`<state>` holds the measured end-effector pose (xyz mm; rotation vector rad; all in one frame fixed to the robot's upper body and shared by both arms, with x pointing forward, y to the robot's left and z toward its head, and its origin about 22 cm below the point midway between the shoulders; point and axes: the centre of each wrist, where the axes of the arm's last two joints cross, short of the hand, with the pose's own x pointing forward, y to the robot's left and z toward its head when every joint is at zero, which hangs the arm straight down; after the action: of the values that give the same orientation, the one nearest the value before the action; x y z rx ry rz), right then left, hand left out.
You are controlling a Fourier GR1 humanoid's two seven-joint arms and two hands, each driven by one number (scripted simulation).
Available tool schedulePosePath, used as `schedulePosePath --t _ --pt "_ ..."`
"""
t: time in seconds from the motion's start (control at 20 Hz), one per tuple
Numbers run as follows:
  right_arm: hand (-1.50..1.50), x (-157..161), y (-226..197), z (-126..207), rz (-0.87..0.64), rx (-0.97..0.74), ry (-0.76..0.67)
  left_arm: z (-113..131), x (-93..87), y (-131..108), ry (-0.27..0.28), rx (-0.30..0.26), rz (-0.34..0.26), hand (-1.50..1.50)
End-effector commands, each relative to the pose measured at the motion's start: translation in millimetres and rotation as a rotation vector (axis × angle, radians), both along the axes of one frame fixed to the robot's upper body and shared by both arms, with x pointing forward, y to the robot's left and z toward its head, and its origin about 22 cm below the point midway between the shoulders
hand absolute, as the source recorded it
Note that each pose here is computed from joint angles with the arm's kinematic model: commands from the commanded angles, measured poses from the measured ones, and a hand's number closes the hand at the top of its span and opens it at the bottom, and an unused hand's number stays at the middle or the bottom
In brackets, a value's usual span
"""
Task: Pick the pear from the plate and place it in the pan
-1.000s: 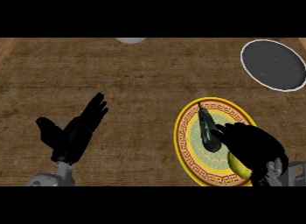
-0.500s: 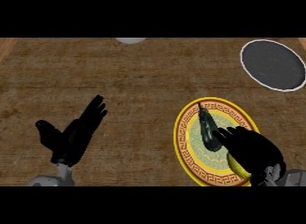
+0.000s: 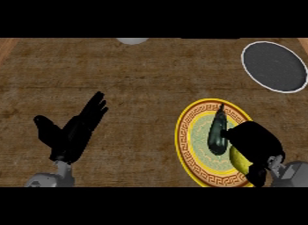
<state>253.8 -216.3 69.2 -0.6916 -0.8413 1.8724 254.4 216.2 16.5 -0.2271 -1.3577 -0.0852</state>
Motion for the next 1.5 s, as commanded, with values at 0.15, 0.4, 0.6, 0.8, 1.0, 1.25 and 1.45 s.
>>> schedulePosePath --t 0.15,0.4,0.6,0.8,1.0,1.25,1.45 --pt "1.5 9.2 -3.0 -19.5 0.066 0.0 -0.055 -3.0 -6.5 -6.0 -0.002 -0.007 -0.004 0.0" --pt "1.5 -32.0 -63.7 -3.8 0.184 0.155 -0.144 -13.4 -5.7 -1.0 0.022 -0.017 0.022 0.0" --pt "1.5 -33.6 -118.1 -7.1 0.163 0.293 -0.291 -5.2 -9.5 3.4 -0.005 -0.005 0.037 0.0" --pt "1.5 -28.6 -125.3 22.4 0.14 0.499 -0.538 -7.4 -7.7 10.4 0.012 -0.005 0.029 0.0" --pt "1.5 -34.3 -149.2 39.5 0.078 0.715 -0.604 -1.2 -3.4 10.0 -0.002 0.001 0.034 0.0" --pt "1.5 -33.0 -175.8 52.7 -0.048 1.022 -0.541 -13.2 -12.1 11.7 -0.001 0.017 0.019 0.0" --pt "1.5 -16.8 -202.0 59.1 -0.151 1.11 -0.504 4.1 -2.2 -0.2 0.003 -0.023 -0.027 0.0"
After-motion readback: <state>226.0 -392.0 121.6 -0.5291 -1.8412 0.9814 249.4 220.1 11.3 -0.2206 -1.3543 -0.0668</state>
